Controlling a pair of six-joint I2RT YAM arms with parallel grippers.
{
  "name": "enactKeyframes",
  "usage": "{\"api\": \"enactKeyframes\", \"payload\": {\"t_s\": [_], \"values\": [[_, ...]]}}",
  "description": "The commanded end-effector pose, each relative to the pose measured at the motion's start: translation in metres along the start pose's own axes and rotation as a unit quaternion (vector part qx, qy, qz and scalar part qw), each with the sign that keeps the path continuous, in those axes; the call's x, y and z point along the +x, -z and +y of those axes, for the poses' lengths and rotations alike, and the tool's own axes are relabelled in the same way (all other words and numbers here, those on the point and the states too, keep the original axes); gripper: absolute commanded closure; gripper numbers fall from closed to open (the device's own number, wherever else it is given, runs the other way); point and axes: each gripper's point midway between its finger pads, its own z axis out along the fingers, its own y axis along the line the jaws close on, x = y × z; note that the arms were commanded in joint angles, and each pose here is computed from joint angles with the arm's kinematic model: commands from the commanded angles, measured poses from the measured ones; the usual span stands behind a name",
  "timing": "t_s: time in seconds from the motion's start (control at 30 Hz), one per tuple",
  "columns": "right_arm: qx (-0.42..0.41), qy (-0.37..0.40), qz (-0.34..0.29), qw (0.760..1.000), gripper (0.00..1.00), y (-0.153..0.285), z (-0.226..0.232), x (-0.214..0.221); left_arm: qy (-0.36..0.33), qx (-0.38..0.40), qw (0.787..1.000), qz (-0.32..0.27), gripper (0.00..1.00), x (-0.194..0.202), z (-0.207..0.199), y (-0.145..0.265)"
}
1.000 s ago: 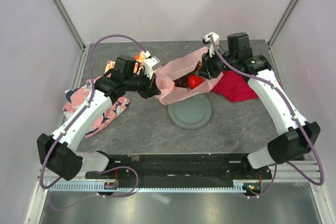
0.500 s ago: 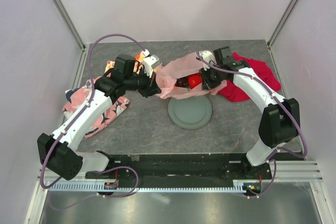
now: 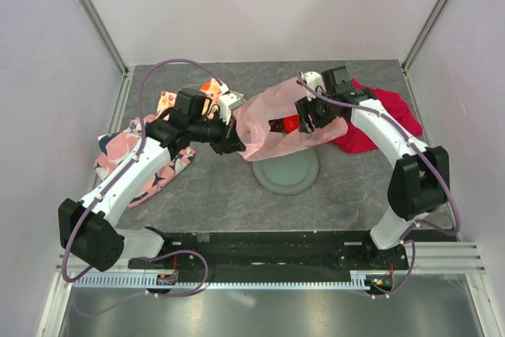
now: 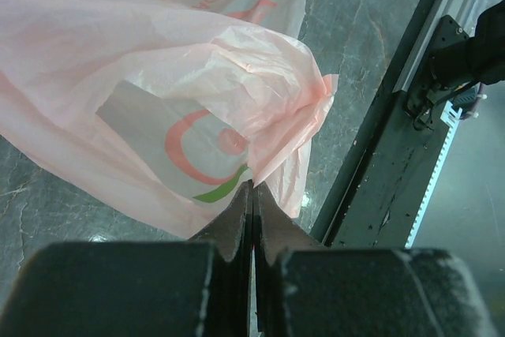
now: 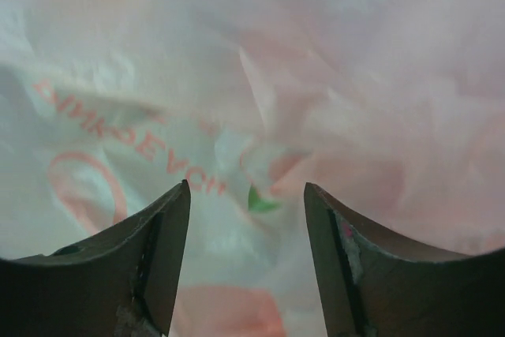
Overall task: Take the fake fruits out of the plastic bag
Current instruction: Adjust the plastic bag at the center of the board.
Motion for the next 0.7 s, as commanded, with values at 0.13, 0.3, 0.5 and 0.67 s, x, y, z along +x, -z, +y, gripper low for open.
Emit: {"api": "enactKeyframes", "payload": {"t_s": [0.13,0.3,0.5,0.67], "values": [[-0.004,-0.013,-0.021,1.0,0.13,-0.038,-0.004,-0.039,-0.019,-0.003,0.999,-0.042,0.97,-0.038,0.001,0.002],[0.03,-0.017,-0.027,0.999,0.02,-0.053,-0.014,-0.051,-0.021,0.001,0.999,-0.041,0.97,-0.041,0.001,-0.001],[0.069,-0.003,-0.021,0.997,0.02,-0.074,-0.02,-0.058,-0.023,0.0,0.999,-0.038,0.97,-0.04,0.003,-0.003],[0.088,0.008,-0.01,0.996,0.02,-0.093,-0.023,-0.058,-0.022,-0.001,0.999,-0.037,0.97,-0.043,0.006,-0.005]]}}
